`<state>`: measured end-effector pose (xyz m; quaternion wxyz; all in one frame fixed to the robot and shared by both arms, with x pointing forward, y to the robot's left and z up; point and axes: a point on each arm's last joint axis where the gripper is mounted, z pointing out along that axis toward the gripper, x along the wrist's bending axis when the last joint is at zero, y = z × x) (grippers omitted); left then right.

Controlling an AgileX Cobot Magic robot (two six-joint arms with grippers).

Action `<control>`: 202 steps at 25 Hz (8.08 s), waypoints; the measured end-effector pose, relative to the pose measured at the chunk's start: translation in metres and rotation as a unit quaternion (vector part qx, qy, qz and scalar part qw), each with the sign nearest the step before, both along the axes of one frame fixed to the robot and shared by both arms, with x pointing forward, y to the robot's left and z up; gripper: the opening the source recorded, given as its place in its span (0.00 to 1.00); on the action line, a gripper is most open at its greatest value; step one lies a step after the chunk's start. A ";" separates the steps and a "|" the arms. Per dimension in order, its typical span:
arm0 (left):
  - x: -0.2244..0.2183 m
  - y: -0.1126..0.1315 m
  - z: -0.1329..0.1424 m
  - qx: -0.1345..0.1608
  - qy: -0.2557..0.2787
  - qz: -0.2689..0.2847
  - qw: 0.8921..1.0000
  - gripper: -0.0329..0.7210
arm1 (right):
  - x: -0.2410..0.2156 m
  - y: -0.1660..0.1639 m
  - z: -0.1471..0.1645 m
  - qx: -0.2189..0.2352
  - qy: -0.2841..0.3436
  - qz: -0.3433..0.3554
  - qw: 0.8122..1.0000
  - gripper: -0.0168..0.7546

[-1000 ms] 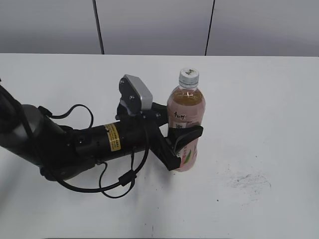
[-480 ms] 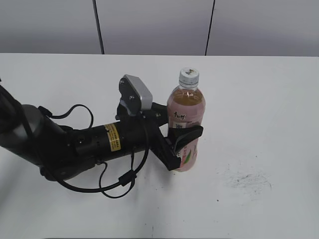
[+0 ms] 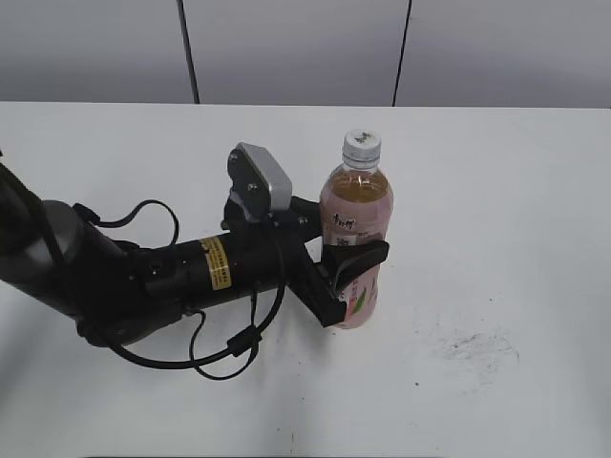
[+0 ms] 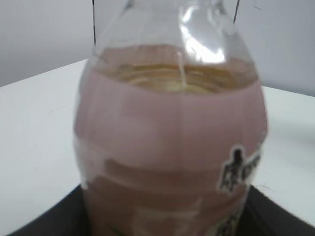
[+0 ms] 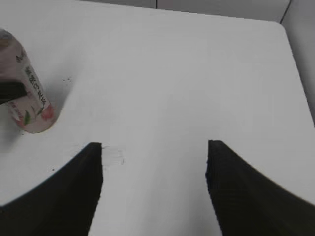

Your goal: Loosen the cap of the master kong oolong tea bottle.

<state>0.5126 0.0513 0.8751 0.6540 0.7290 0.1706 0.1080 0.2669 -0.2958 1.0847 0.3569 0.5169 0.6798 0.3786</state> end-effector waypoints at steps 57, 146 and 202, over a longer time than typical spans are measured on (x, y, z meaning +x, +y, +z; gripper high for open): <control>0.000 0.000 0.000 -0.003 -0.001 -0.001 1.000 0.56 | 0.273 0.214 -0.004 0.075 0.381 0.075 0.919 0.62; -0.001 0.000 -0.001 -0.003 -0.002 -0.004 1.000 0.56 | 0.273 0.216 -0.008 -0.121 0.323 0.304 0.888 0.38; -0.001 -0.001 -0.001 -0.003 -0.004 -0.007 1.000 0.56 | 0.263 0.212 0.045 -0.012 0.325 0.218 0.920 0.77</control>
